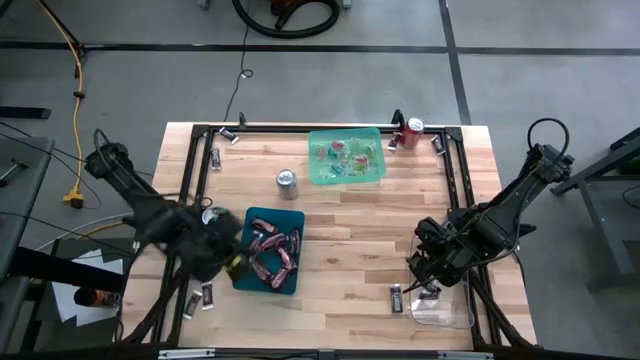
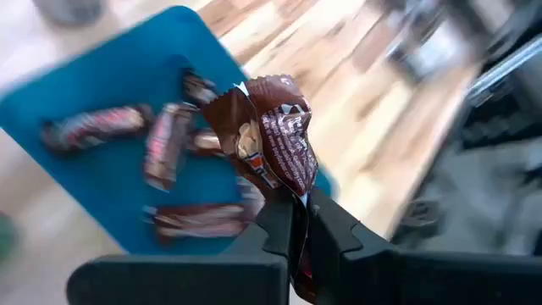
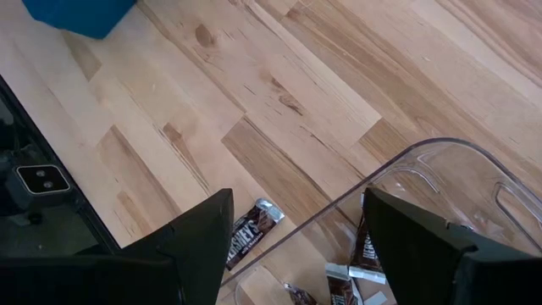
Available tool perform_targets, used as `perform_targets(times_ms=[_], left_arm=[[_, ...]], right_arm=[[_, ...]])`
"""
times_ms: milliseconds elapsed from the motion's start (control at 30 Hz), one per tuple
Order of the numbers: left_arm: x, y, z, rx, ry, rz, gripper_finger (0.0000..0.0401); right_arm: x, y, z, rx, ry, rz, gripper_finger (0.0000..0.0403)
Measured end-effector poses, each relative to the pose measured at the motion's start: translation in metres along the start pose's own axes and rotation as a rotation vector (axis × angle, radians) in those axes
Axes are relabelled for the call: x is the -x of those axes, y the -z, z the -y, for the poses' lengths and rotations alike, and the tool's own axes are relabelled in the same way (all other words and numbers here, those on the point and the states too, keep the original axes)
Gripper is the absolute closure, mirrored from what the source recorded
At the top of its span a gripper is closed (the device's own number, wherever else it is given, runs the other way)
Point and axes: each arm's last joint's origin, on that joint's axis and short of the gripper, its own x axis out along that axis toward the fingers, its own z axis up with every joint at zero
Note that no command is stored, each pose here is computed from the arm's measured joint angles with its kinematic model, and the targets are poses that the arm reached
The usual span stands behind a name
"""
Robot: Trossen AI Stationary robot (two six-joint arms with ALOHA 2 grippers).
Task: Organize candy in baskets
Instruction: Put the brown chocolate into the blue bin, then put the dark brown chocolate bar into the transparent bin
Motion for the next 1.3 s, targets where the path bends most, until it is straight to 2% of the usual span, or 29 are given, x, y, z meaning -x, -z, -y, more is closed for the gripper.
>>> perform_targets(times_ms=[100,233,400,600,733,867,933,1033,1167,1300], left_arm=[[-0.02,-0.014,-0.003,-0.107,-0.058,-0.055,0.0396],[-0.048,-0.02,-0.009,-0.195,-0.155,-0.108,0.0383],[-0.077,-0.018,-0.011,-0.203,-0.22,-0.247,0.0349],[-0.086,-0.018,-0.012,-0.194,-0.234,-0.3,0.0272],[-0.077,-0.024,-0.014,-0.167,-0.197,-0.301,0.0219],[-0.052,-0.037,-0.015,-0.125,-0.104,-0.271,0.0184],[-0.034,-0.045,-0.014,-0.115,-0.024,-0.209,0.0176],[-0.009,-0.054,-0.014,-0.112,0.085,-0.046,0.0174],[0.019,-0.061,-0.015,-0.141,0.176,0.175,0.0174],[0.033,-0.06,-0.016,-0.158,0.236,0.224,0.0174]], right_arm=[[0.0,0.0,0.0,-0.001,0.0,0.0,0.0143],[0.0,0.0,0.0,-0.017,0.0,0.0,0.0143],[0.0,0.0,0.0,-0.02,0.0,0.0,0.0143],[0.0,0.0,0.0,-0.02,-0.001,0.0,0.0143],[0.0,0.0,-0.001,-0.022,-0.006,-0.005,0.0143],[0.0,0.0,-0.004,-0.036,-0.039,-0.024,0.0143],[-0.001,-0.002,-0.007,-0.054,-0.07,-0.037,0.0143],[-0.002,-0.008,-0.013,-0.078,-0.127,-0.045,0.0143],[-0.004,-0.022,-0.023,-0.021,-0.245,-0.024,0.0143],[-0.005,-0.038,-0.03,0.034,-0.338,0.03,0.0143]])
